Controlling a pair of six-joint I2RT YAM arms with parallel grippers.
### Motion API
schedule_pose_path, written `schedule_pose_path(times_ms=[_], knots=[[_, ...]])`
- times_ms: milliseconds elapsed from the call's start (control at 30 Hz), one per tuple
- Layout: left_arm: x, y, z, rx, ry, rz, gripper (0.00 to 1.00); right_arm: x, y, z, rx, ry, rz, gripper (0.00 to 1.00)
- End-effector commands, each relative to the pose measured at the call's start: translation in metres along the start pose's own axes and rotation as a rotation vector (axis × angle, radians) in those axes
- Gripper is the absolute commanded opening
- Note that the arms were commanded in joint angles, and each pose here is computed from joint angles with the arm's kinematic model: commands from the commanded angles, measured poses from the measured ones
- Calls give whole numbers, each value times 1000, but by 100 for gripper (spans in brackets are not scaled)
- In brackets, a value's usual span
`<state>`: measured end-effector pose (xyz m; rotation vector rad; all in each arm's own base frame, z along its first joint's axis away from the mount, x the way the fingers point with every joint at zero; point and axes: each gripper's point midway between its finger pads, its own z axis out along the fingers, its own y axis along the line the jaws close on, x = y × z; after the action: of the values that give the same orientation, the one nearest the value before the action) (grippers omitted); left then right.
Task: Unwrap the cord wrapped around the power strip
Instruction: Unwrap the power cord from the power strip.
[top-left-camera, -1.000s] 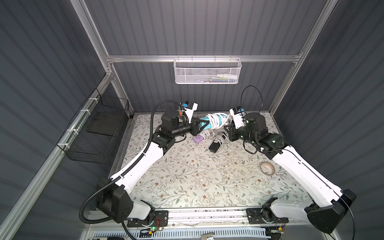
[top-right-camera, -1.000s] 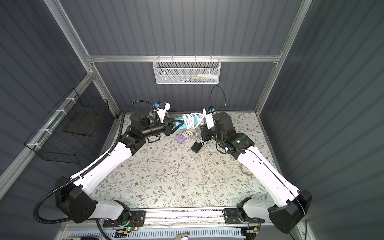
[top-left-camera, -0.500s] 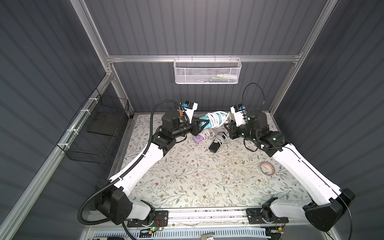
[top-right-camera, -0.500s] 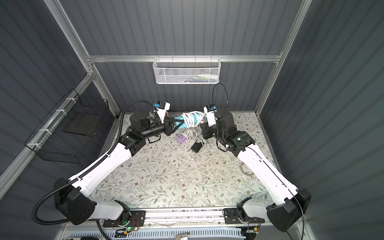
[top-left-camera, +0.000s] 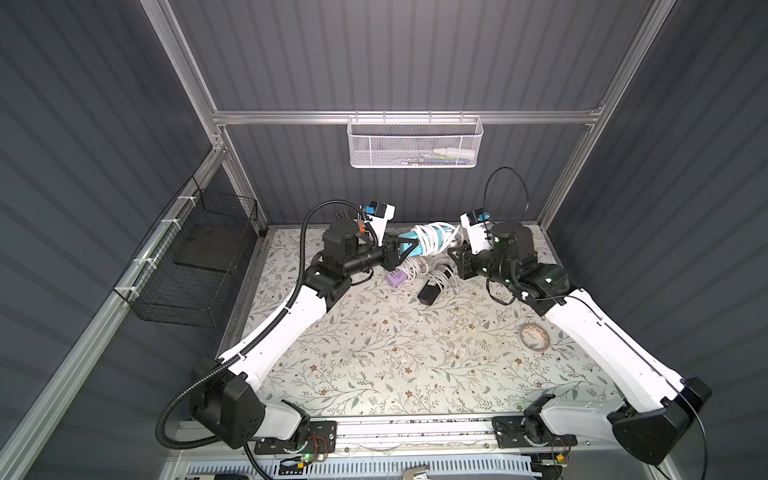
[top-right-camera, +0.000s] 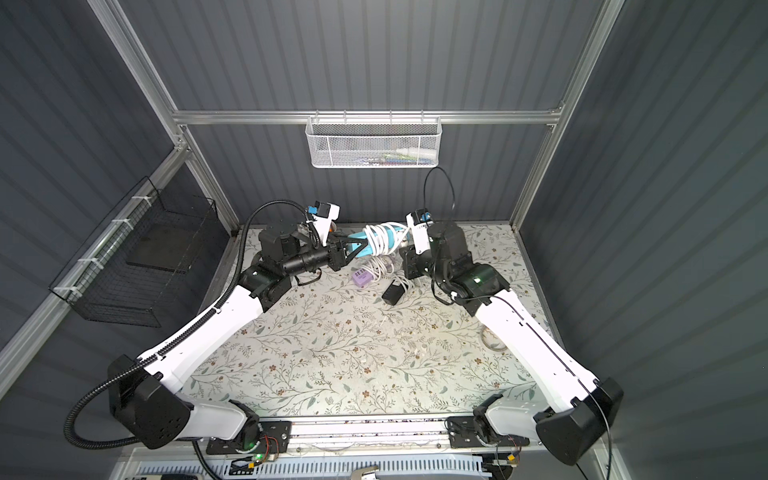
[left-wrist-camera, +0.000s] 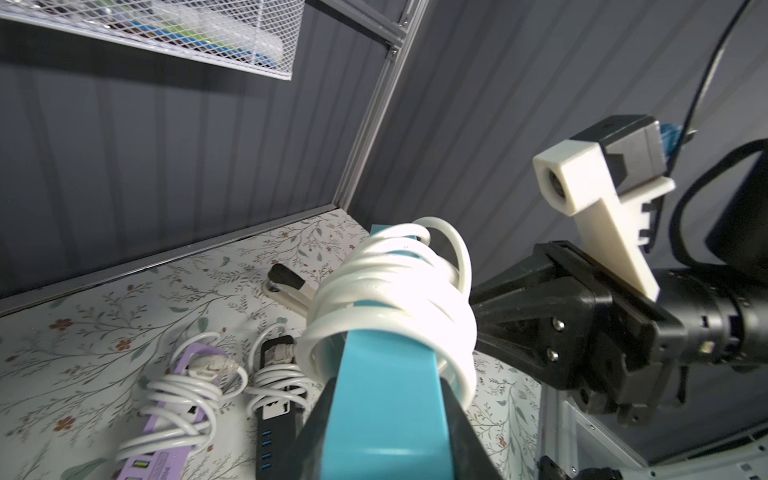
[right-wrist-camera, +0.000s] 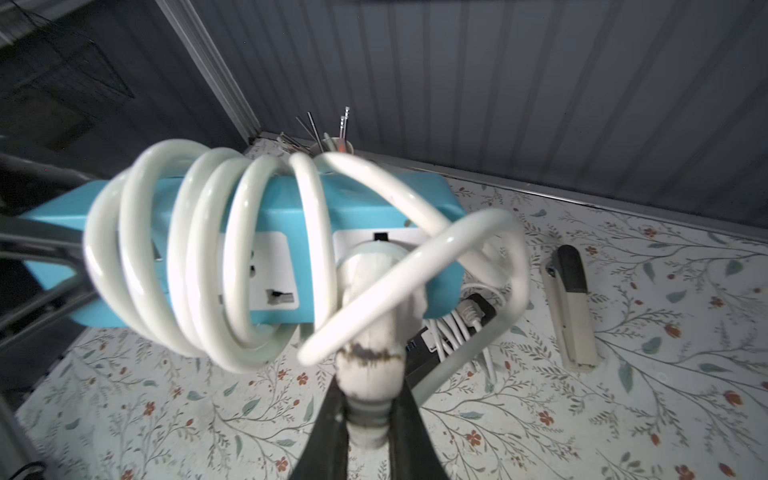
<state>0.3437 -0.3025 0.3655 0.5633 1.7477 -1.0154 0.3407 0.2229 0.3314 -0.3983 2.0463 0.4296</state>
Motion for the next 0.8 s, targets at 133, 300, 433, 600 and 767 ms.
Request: schedule_pose_path(times_ms=[133,300,433,600,767], knots=[[-2,75,-7,-368,-36,48,0,-32,55,-33,-167,-103,-71,0],[-6,86,-16,-347,-55,-8,0,-29,10,-44,-125,-102,2,0],[-7,84,-15,-323,-58,-14,0,-21,-16,-45,-77,-90,14,0],[-9,83,-17,-319,-65,-14,0,-19,-18,-46,-85,-89,27,0],[-12,78,-16,-291,-72,-13,0,-20,-13,-47,-103,-99,37,0]])
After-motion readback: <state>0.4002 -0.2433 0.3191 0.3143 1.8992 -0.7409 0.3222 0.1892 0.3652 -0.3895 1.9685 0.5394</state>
